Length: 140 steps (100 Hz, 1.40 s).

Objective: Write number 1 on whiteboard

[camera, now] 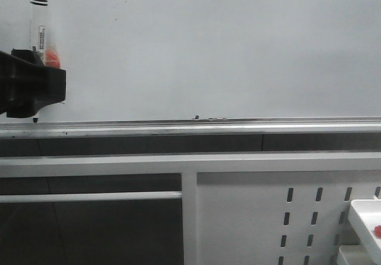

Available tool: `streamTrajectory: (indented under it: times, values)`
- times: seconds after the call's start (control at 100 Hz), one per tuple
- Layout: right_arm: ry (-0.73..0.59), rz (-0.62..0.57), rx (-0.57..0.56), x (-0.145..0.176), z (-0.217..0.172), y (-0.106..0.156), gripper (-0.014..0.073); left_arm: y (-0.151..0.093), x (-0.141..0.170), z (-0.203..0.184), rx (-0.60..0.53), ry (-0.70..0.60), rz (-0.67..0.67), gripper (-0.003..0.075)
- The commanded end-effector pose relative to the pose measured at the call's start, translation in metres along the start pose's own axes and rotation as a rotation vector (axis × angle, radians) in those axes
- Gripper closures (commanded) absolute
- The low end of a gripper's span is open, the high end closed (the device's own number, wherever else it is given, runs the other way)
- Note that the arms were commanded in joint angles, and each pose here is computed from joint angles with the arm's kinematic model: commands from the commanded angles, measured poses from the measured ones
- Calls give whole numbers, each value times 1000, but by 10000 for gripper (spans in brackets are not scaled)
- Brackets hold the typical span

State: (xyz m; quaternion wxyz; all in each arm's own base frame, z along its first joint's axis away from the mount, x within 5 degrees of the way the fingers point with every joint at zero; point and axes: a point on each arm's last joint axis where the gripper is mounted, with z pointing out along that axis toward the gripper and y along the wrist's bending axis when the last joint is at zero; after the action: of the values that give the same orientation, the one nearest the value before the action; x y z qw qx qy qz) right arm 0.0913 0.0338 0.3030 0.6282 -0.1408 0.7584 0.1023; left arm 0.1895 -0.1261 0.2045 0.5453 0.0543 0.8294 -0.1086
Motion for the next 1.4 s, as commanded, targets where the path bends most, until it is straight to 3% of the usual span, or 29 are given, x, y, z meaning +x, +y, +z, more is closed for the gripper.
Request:
streamTrajectory:
  times: [0.0,0.27,0.61,0.7,0.78,0.82,0.94,1.04,1.21,1.39]
  values:
    - [-97,-33,-17,-18,-1,2,224,-3,-16,-1,-8,-101,-13,340]
    - [-97,-29,-18,-18,-1,2,224,0,-28,0,-46,-182,-40,514]
    - [-94,4,-27,-18,-1,2,224,-6,-20,14,-21,-91,-17,530]
    - [-93,15,-30,-17,-1,3,224,-7,-19,15,-19,-84,-16,615]
    - [-93,15,-30,-17,-1,3,224,-8,-20,14,-9,-90,-3,742]
    - [-93,15,-30,-17,-1,3,224,-9,-23,12,9,-100,9,738]
    - [-102,38,-44,-21,-2,4,237,-18,-33,-1,108,-142,121,740]
    - [-154,34,-127,-37,-8,11,286,-32,-41,-23,258,-176,283,740]
    - [-187,-146,-369,-71,-4,42,329,-59,-49,-63,539,-208,632,740]
    - [-2,-406,-565,-73,19,93,249,-69,-65,-85,627,-234,799,740]
